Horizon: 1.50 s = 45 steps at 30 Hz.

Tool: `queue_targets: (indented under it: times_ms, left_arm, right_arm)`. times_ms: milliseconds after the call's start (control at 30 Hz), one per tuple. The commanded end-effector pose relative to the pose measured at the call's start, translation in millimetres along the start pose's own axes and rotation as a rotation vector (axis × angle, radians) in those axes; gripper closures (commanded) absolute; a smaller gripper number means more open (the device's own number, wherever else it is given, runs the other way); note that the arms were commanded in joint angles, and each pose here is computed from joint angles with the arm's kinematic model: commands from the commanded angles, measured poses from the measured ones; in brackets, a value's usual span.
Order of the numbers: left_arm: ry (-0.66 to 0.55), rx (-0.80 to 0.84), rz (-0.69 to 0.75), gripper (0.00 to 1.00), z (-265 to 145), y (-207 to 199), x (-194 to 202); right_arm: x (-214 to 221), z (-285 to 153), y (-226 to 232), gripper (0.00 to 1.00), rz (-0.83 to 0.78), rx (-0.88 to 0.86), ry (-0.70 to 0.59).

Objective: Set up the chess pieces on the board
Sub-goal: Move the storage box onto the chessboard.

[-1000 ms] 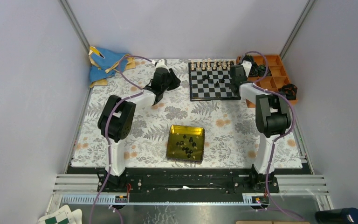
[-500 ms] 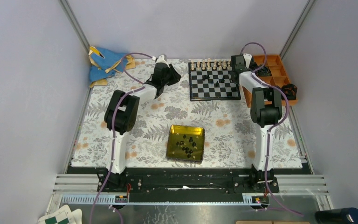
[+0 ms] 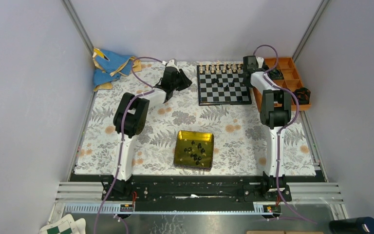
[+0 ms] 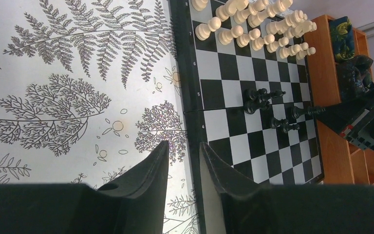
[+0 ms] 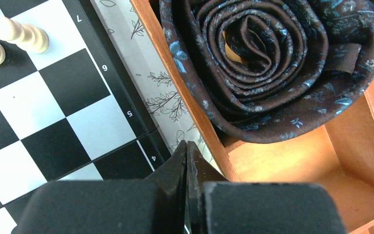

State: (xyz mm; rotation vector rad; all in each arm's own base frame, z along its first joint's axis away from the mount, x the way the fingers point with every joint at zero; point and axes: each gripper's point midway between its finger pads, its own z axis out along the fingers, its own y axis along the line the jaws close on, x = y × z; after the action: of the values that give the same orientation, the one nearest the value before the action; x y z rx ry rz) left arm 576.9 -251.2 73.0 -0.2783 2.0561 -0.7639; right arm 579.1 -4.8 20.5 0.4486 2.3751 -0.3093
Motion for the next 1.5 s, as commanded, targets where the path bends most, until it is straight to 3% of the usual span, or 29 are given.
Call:
queue_targets:
  times_ms: [0, 300, 633, 900, 1467]
  left_arm:
    - [-0.017, 0.032, -0.020, 0.64, 6.8, -3.7, -9.9]
    - [0.008, 0.058, -0.071, 0.65, 21.4, -1.4, -4.7]
    - [0.053, 0.024, -0.098, 0.76, 35.8, 10.6, 4.4]
    - [0.066, -0.016, -0.114, 0.79, 46.8, 19.8, 3.9]
    - [0.097, -0.110, -0.113, 0.82, 44.9, 44.6, 11.7]
  right_arm:
    - [-13.6, -2.5, 9.4, 1.00, -0.009, -0.042, 0.002]
    - [-9.4, -0.1, 25.7, 1.00, -0.019, -0.119, 0.034]
    - [-0.8, 2.9, 41.2, 1.00, -0.053, -0.198, 0.086]
    - [3.6, 3.6, 50.1, 1.00, -0.061, -0.243, 0.116]
    - [24.2, -5.8, 75.6, 1.00, -0.072, -0.368, 0.181]
